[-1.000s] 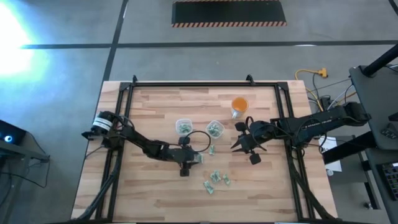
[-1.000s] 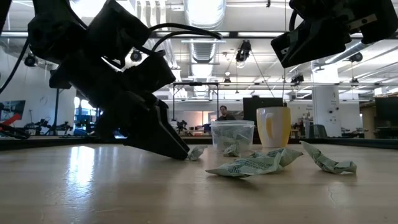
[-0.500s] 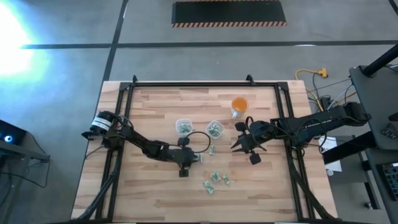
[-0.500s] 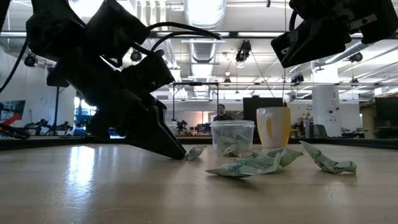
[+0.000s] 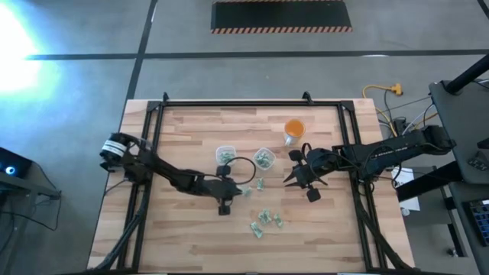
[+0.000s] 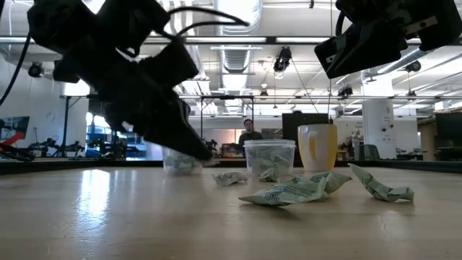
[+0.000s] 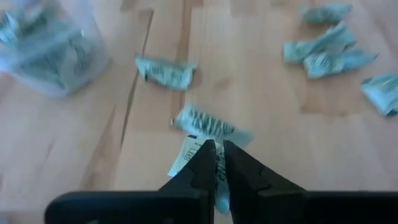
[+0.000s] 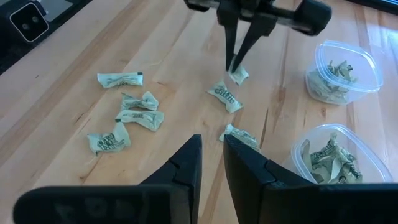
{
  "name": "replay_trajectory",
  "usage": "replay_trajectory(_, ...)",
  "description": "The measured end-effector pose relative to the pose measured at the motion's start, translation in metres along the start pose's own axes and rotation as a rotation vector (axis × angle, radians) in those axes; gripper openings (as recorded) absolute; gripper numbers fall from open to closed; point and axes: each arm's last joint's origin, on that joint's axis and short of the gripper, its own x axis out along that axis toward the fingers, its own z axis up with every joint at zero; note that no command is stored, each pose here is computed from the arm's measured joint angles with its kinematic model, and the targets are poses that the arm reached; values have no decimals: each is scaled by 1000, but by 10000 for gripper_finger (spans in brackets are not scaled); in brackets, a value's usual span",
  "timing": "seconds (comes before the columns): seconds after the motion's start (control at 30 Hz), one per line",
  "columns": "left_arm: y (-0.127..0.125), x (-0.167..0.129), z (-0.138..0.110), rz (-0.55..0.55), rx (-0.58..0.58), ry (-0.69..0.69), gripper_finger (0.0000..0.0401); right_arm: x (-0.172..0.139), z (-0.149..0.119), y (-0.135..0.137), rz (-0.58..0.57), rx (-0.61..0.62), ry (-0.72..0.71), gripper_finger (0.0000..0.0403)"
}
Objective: Pick and place items into bin
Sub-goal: Put the white stevia packet into the left transparent bin
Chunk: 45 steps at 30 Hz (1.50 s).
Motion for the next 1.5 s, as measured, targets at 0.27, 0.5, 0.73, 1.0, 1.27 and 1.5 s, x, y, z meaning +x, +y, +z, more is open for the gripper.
replay_trajectory(0.27,7,-24,16,112,31,-26,7,0,0,0,0,0,1,56)
replay_trajectory(0.5,22,-53,24,339,38,-31,8,0,0,0,0,-3,1,56)
replay_trajectory(0.73,51,-74,23,448,-14,-76,8,0,2,0,-4,-6,-18,56)
replay_trajectory(1.0,95,-70,16,357,-131,-95,8,0,2,0,-4,-3,-18,56)
replay_trajectory(1.27,115,-69,15,304,-222,-100,8,0,1,0,-3,-5,-15,57)
replay_trajectory(1.5,119,-69,14,234,-265,-97,21,0,1,0,-3,-5,-15,57)
